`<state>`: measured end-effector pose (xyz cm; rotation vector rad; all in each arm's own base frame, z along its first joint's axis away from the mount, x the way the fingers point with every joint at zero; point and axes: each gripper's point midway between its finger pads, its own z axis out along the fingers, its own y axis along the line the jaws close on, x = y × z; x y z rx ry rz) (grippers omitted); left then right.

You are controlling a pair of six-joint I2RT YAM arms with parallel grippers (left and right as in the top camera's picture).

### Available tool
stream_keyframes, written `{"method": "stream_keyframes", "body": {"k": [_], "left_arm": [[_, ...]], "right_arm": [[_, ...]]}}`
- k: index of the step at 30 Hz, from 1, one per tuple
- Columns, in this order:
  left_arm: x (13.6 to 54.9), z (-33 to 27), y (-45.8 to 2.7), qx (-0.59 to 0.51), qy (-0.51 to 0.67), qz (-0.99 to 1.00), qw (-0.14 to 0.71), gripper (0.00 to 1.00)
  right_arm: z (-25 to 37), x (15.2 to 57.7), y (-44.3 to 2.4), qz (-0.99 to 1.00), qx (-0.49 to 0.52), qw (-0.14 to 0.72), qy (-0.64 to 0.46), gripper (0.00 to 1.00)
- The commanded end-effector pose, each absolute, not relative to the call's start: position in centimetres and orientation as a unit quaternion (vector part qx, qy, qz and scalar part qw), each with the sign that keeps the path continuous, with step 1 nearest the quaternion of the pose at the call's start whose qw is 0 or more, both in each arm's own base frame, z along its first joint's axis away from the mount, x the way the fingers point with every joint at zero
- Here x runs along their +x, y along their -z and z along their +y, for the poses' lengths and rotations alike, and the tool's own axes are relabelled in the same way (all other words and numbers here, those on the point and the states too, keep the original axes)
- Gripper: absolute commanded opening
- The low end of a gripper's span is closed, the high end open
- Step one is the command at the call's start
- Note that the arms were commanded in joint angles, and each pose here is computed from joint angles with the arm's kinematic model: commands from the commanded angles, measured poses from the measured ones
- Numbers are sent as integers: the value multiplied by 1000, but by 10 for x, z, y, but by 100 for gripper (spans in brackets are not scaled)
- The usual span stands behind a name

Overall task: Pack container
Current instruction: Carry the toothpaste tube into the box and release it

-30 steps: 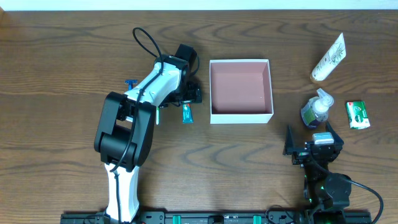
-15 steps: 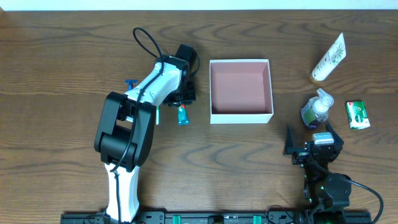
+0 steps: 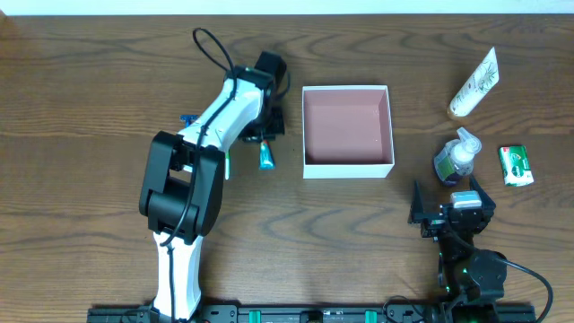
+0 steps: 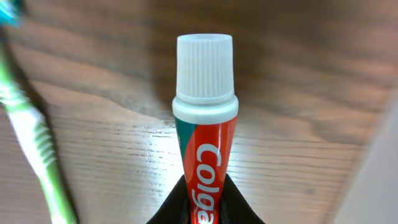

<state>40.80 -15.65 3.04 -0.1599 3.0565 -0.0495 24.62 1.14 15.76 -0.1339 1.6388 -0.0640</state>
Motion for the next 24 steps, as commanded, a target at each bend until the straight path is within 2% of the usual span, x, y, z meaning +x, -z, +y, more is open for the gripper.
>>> {"method": "stream_keyframes", "body": {"k": [1, 7, 11, 24], "left_arm": [[438, -164, -69, -36, 30, 995, 91, 13], [479, -174, -159, -21, 57, 978, 199, 13], [489, -177, -202, -17, 73, 965, 250, 13], [464, -241, -210, 48, 118, 961, 245, 13]], "right_arm": [[9, 246, -157, 730, -62, 680, 36, 99], [9, 246, -157, 730, -62, 680, 36, 99], [9, 246, -157, 730, -62, 680, 36, 99], [9, 246, -157, 730, -62, 680, 36, 99]]}}
